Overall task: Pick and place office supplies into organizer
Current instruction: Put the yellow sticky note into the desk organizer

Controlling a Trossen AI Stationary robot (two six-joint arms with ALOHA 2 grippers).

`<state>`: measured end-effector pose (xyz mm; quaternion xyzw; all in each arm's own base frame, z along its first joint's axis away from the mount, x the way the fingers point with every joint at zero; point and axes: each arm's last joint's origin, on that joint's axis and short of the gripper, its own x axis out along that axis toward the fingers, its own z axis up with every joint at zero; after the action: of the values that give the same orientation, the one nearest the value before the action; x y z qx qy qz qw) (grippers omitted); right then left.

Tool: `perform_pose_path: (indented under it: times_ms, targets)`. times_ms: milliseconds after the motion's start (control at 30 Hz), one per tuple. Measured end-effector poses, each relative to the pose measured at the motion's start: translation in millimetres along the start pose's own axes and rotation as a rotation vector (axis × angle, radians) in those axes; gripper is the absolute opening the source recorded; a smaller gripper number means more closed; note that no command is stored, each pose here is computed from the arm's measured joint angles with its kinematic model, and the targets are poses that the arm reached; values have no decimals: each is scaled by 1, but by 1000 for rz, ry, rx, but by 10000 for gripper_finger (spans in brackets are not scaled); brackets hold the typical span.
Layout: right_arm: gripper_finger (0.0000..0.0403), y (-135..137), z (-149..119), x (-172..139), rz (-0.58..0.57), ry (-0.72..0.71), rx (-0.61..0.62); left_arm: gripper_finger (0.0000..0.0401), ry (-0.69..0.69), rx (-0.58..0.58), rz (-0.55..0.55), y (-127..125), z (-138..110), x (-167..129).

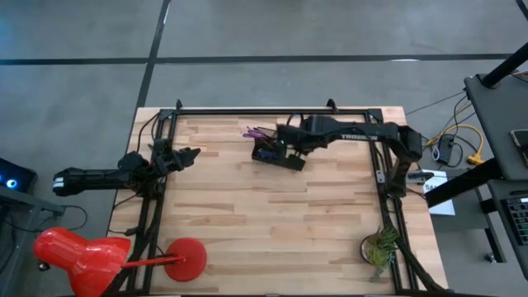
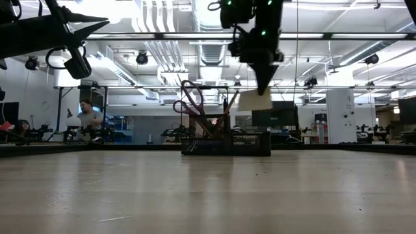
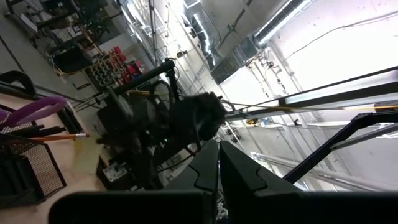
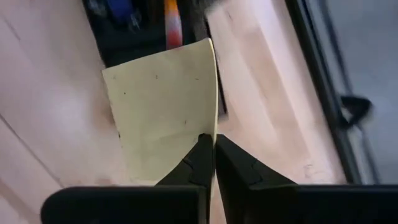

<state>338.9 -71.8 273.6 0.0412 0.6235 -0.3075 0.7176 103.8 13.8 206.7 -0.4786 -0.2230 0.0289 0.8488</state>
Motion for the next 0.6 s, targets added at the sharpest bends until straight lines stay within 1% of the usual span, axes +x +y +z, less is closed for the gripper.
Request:
perform_pose_path:
  times_ms: [67, 133, 300, 400, 500, 600]
  targets:
    - [8, -4, 10, 9, 48, -32, 7, 0, 0, 0, 0, 0, 0, 0]
    - [8, -7, 18, 22, 78, -31, 6, 0, 0, 1, 0, 0, 0, 0]
    - [8, -10, 27, 56, 63, 46, -50, 0, -2, -1, -4, 0, 0, 0]
    - [8, -8, 31, 73, 90, 73, -77, 0, -6, -2, -10, -1, 1, -1]
    - [8, -5, 37, 85, 108, 61, -65, 0, -9, -3, -14, -1, 1, -1]
    - [8, -3, 39, 89, 131, 48, -59, 0, -8, -3, -14, -1, 1, -1]
